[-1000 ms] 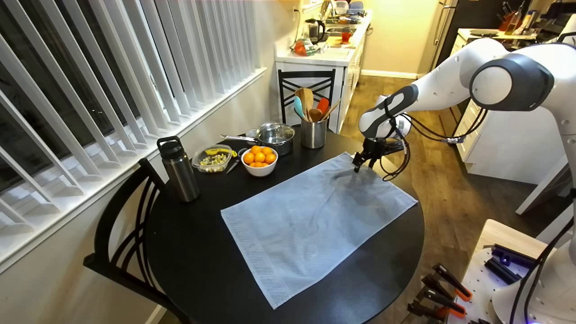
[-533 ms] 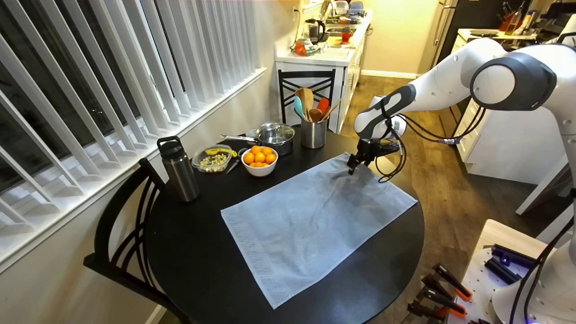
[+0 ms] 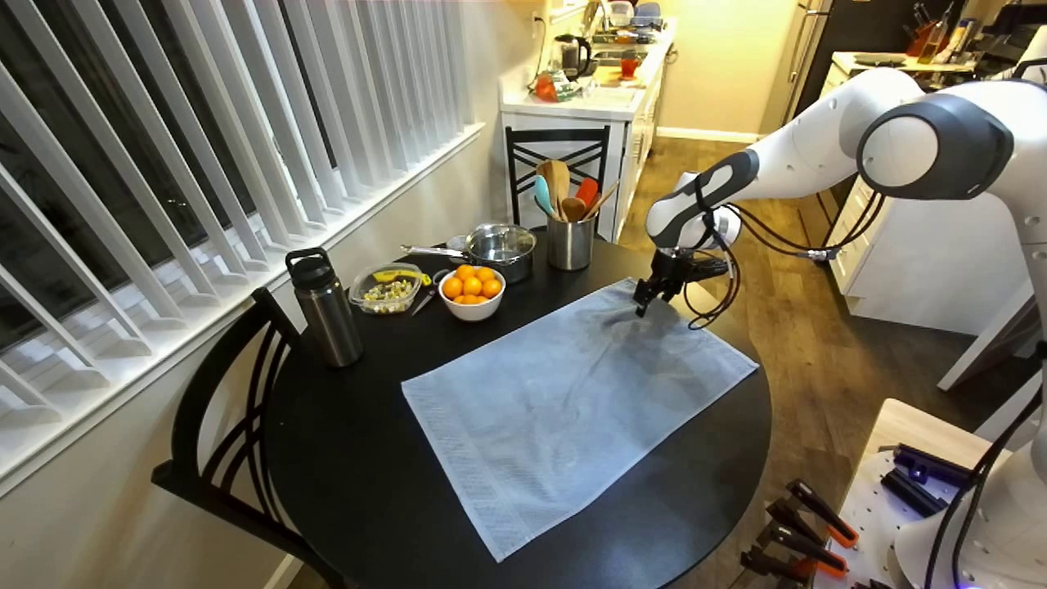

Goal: Fold the towel's length in half

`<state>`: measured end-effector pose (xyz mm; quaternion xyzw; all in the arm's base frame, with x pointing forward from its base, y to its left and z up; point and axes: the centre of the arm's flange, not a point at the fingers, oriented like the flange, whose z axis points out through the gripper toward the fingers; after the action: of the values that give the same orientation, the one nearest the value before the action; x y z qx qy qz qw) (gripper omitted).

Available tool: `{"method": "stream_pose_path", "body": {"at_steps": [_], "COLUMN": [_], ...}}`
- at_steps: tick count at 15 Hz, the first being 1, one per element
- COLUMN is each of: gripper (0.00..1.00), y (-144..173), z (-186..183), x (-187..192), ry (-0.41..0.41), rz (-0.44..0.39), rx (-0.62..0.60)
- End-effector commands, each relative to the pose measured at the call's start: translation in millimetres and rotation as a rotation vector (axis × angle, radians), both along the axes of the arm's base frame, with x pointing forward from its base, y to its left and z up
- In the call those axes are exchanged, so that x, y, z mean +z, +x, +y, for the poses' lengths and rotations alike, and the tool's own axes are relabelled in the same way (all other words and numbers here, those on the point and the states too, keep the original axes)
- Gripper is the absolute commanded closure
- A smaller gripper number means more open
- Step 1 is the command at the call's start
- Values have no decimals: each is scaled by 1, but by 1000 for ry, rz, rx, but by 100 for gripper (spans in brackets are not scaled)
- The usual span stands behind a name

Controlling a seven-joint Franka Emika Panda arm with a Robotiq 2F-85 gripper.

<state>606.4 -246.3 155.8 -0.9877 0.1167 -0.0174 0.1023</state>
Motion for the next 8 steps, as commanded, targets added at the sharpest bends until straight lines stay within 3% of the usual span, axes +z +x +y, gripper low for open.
{"method": "stream_pose_path", "body": {"at_steps": [1, 8], "gripper": [44, 89], "y": [-5, -10], "z": [-13, -20], "x": [3, 7], "ry": [23, 37], "rz": [-6, 1], "rx": [-31, -29]}}
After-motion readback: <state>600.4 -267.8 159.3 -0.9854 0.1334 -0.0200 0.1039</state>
